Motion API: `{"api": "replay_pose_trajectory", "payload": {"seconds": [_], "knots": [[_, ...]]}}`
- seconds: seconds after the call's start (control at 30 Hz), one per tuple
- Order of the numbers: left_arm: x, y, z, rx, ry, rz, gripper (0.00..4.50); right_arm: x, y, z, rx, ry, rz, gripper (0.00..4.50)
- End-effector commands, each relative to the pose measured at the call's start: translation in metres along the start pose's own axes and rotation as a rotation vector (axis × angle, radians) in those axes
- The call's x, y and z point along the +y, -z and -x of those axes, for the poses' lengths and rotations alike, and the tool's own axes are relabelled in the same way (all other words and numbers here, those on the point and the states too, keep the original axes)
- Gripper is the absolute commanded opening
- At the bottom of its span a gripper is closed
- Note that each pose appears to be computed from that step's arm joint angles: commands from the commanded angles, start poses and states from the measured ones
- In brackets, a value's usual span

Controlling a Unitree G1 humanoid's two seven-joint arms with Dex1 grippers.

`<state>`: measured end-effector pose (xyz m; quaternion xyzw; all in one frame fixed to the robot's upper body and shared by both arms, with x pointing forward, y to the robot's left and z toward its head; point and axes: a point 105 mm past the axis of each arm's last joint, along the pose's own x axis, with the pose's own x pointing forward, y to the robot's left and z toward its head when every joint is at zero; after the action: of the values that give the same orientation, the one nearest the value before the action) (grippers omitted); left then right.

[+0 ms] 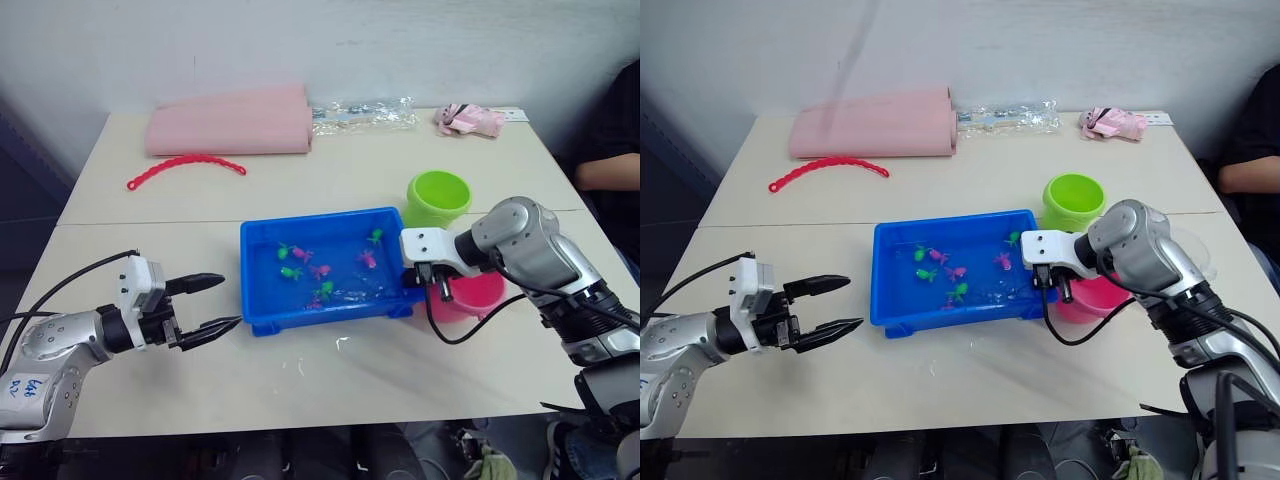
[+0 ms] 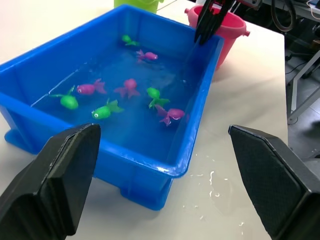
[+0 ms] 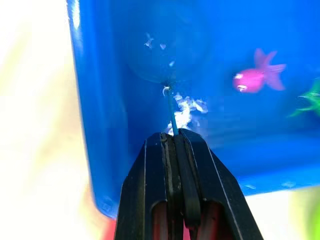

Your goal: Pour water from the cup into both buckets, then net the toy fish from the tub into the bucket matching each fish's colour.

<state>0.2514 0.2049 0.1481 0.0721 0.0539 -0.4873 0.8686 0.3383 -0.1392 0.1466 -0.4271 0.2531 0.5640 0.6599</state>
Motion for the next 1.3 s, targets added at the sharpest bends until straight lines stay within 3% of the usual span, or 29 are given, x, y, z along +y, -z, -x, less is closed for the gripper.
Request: {"api": "replay_pose_trajectory", "payload": {"seconds": [0.03, 0.7, 0.87, 1.3], "knots": [[-0.002, -0.012, 0.005, -0.02, -0.008, -0.047, 4.45, 0.004, -0.012, -0.001, -0.065, -0.015, -0.034, 0.0], [0.01, -0.018, 0.02, 0.007, -0.045, -0.078, 4.45, 0.038, -0.055, -0.049, -0.271, -0.163, -0.181, 0.0], [0.012, -0.018, 0.023, 0.013, -0.057, -0.077, 4.45, 0.042, -0.062, -0.048, -0.308, -0.182, -0.213, 0.0], [0.018, -0.019, 0.02, 0.003, -0.062, -0.091, 4.45, 0.019, -0.075, -0.029, -0.411, -0.153, -0.274, 0.0]]}}
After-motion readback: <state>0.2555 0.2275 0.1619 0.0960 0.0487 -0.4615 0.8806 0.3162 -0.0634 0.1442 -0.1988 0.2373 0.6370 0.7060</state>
